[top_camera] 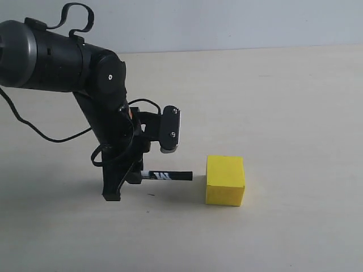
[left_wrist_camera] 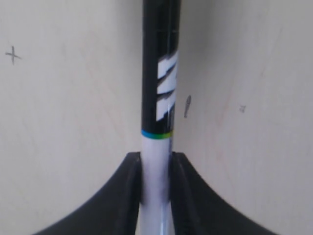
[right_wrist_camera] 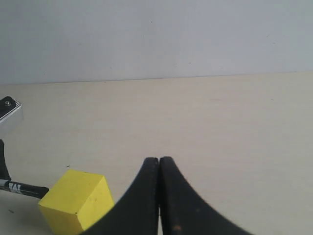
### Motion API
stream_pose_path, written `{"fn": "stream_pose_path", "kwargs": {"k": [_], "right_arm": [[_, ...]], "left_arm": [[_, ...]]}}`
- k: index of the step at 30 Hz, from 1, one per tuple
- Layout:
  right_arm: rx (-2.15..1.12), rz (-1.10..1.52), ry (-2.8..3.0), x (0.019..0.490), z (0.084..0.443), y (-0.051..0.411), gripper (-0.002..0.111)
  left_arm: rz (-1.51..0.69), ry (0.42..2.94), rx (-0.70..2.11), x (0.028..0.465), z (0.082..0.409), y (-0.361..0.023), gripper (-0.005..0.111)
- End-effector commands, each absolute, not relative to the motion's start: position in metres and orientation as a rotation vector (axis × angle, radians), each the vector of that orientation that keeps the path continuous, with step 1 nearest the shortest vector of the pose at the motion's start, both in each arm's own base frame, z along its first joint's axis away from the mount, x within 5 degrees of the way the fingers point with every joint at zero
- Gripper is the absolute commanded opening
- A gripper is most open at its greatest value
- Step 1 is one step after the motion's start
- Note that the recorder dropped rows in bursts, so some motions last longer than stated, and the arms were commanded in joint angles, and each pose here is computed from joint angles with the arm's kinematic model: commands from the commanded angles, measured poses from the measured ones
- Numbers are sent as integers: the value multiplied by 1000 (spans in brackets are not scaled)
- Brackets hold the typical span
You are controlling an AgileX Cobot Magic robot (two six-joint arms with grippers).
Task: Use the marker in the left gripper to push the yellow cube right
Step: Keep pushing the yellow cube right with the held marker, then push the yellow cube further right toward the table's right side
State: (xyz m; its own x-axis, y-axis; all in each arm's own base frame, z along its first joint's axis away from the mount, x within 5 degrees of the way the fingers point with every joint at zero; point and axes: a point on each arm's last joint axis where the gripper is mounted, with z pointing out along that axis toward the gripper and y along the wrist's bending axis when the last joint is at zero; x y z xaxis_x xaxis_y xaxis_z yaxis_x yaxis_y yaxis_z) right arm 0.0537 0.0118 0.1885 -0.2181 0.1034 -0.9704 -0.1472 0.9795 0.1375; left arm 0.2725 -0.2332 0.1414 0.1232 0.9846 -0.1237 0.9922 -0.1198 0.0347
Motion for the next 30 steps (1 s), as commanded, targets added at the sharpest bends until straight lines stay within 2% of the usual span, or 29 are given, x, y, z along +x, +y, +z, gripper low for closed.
{"fn": "stream_pose_path", "kwargs": {"k": [1,6,13,30], "right_arm": [[-36,226,1768,54,188,12,0],[-36,226,1768,54,188,12,0],[-36,226,1768,54,188,12,0],[-36,226,1768,54,188,12,0]], "left_arm": [[-124,1996,2291,271,135,-239,0],[-119,1946,2332,268,133,-256,0],[-151,1864,2385,261,139,-301,0],[-152,2094,2262,274,140,-287,0]]}}
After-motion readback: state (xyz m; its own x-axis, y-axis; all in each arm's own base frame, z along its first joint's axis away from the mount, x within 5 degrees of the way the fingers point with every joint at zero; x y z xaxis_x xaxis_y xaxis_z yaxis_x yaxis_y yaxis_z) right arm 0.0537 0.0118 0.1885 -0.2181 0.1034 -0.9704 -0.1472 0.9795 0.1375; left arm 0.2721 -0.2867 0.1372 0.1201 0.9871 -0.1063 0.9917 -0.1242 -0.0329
